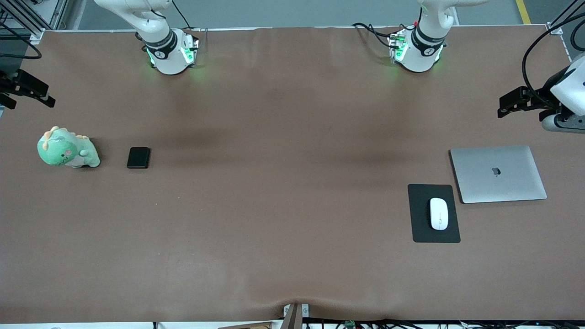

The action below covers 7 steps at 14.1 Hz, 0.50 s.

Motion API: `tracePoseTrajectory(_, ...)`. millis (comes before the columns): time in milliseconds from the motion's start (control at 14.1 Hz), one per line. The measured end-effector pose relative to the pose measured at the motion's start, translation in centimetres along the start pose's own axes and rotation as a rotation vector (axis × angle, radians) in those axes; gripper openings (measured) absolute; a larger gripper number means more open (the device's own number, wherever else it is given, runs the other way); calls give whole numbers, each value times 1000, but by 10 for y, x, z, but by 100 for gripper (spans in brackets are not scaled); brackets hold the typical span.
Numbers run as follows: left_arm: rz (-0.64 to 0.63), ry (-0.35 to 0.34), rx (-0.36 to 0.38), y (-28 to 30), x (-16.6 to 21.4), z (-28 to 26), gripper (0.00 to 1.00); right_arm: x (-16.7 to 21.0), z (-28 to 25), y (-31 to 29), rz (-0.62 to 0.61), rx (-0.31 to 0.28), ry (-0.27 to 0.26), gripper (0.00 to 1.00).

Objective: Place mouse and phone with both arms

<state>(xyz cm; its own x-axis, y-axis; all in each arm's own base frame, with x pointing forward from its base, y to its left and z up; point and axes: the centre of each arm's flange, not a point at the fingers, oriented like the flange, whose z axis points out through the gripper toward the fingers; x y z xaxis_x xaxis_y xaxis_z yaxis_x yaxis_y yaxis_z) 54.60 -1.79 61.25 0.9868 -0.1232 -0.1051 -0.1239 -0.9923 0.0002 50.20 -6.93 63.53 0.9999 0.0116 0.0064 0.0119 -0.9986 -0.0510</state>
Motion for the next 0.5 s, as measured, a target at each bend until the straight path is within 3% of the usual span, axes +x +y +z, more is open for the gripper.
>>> tracePoseTrajectory(497, -1, 0, 0, 0, 0, 0, 100, 8, 6, 0, -6, -5, -12, 100)
